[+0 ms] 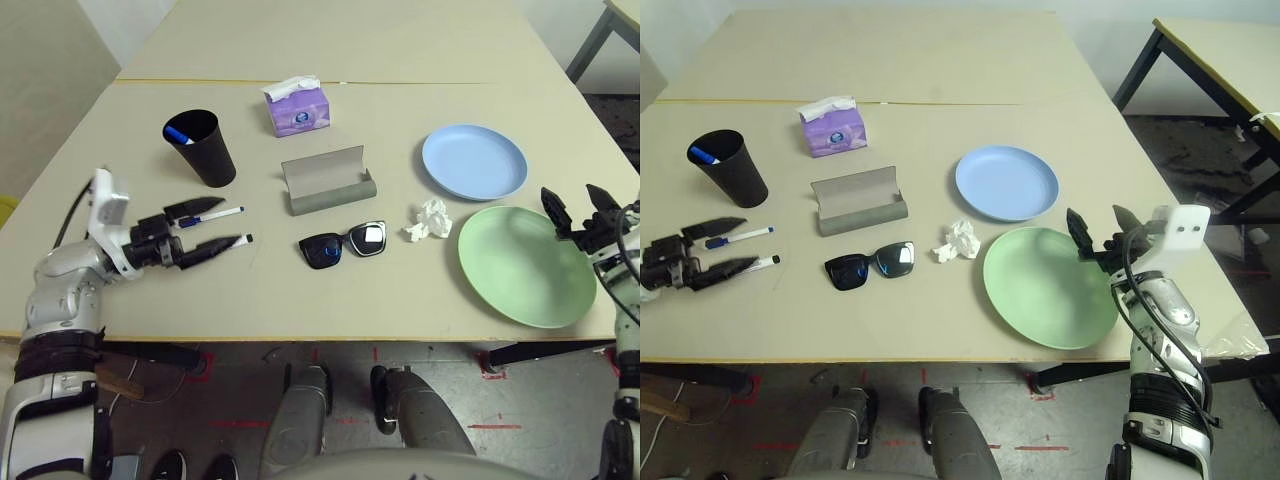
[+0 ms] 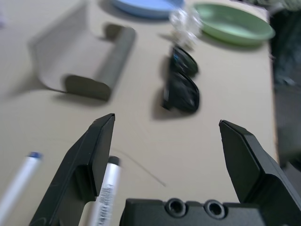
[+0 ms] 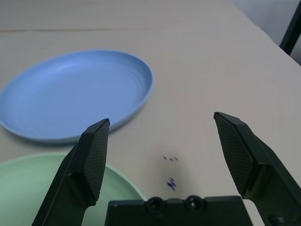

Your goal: Organize and tidy the items on the table.

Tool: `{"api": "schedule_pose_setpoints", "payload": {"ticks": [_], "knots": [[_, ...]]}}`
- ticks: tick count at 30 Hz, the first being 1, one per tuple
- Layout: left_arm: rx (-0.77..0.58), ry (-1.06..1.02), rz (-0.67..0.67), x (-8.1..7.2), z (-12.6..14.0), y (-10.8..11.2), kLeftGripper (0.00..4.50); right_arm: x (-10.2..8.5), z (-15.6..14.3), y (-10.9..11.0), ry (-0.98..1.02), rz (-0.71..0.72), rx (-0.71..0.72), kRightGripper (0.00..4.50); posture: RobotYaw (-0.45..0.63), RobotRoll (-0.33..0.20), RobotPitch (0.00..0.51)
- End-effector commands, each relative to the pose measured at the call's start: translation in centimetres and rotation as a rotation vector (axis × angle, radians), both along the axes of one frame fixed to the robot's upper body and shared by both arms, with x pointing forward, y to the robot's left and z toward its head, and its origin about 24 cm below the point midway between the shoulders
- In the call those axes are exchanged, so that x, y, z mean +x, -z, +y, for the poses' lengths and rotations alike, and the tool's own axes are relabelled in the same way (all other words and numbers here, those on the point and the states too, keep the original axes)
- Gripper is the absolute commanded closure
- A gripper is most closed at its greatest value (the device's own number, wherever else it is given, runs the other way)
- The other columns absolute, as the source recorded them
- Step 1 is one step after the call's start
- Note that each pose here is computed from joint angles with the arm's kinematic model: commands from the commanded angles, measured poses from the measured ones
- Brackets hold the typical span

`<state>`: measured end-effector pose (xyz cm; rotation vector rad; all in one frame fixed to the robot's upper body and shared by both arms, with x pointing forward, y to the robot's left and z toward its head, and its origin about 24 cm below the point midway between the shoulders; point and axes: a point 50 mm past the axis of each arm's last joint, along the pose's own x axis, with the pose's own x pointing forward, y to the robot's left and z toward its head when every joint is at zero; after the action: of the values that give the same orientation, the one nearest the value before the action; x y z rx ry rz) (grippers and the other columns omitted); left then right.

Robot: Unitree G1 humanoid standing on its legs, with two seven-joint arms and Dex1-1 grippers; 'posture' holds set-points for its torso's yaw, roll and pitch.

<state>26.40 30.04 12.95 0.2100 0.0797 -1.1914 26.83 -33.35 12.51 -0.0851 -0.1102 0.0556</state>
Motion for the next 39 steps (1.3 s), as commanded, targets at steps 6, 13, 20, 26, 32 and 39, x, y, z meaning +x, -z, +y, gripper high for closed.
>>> {"api": "schedule_pose_setpoints", "payload": {"ticks": [6,13,20,26,32,39], "knots": [[0.015,0.019,-0.022,1.6,-0.7,0.5,0.0,-6.2,-4.6,-2.4,0.197,0.23,-0.037,0.02,-0.12,0.0,0.209],[0.01,0.034,-0.035,2.7,-1.4,0.9,0.0,-9.4,-3.1,-2.7,0.054,0.517,0.101,0.02,-0.15,0.0,0.202],[0.015,0.045,-0.039,2.8,-1.5,1.0,0.0,-9.9,-1.5,-1.5,-0.062,0.628,0.234,0.02,-0.14,0.0,0.208],[0.018,0.052,-0.037,2.4,-1.6,1.3,0.0,-9.5,-0.4,-0.5,-0.108,0.675,0.269,0.02,-0.12,0.0,0.214],[0.022,0.049,-0.048,2.1,-1.6,1.2,0.0,-8.5,0.4,0.4,-0.147,0.702,0.284,0.02,-0.1,0.0,0.212],[0.02,0.036,-0.062,1.7,-1.6,1.0,0.0,-7.2,0.9,1.3,-0.181,0.733,0.276,0.02,-0.08,0.0,0.21]]}}
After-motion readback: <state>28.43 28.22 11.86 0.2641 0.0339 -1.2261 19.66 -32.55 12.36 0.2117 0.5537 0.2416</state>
